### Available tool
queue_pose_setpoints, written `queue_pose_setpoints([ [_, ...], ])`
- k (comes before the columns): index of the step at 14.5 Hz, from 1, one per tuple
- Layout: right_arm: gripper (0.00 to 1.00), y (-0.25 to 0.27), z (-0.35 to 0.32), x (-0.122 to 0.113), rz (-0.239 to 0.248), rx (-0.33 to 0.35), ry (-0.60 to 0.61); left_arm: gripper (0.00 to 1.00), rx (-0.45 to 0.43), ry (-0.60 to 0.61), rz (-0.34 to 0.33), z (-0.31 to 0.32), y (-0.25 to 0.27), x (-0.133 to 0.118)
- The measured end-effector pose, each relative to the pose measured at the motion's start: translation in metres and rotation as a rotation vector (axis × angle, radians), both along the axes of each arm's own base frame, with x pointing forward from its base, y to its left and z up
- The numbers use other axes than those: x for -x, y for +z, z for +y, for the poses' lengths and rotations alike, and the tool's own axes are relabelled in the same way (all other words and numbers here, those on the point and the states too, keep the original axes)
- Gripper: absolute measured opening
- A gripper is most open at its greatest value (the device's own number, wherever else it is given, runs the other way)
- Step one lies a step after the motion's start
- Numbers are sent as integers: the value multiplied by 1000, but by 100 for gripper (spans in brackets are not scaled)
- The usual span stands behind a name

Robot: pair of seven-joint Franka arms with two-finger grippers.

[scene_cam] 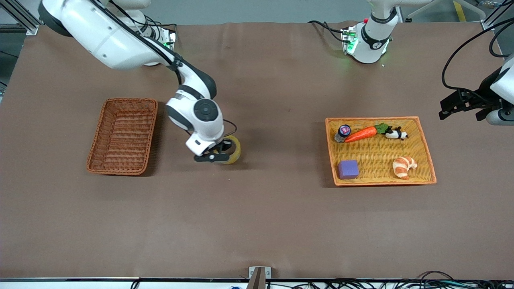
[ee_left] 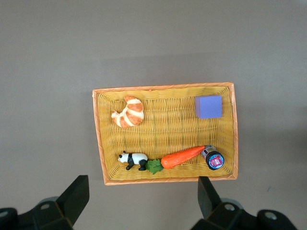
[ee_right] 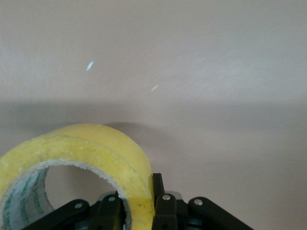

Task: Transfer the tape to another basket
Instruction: 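Carry the tape roll with the right gripper over the brown basket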

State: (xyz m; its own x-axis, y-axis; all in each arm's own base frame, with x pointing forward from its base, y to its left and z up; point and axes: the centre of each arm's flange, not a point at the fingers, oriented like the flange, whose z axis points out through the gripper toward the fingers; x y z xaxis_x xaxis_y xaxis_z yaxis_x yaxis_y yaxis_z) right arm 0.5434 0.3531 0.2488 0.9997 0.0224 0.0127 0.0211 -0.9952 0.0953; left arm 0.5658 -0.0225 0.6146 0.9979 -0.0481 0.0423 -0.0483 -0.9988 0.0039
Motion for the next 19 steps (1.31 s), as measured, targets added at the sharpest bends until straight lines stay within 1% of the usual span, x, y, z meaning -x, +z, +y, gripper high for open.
queue_pose_setpoints([
  [2, 22, 50, -33, -18, 34, -5, -9, 100, 0, 4, -1, 0, 0, 0],
  [5, 22, 124, -118, -40, 75, 8, 20, 100, 0, 4, -2, -1, 1, 0],
  [7, 22, 161, -185, -49, 90, 18, 55, 100, 0, 3, -2, -1, 1, 0],
  [8, 22, 172, -216, -49, 99, 28, 77, 100, 0, 3, -4, -1, 2, 0],
  [10, 22, 172, -274, -39, 130, 47, 119, 100, 1, 3, -9, -1, 4, 0],
  [12, 22, 154, -325, -23, 153, 50, 154, 100, 1, 3, -13, -2, 6, 0],
  [14, 22, 126, -357, 0, 145, 42, 166, 100, 1, 3, -13, -2, 6, 0],
  [17, 22, 78, -382, 33, 121, 28, 162, 100, 1, 4, -13, -2, 6, 0],
  [19, 22, 49, -398, 52, 96, 16, 170, 100, 2, 22, -12, -2, 5, -1],
])
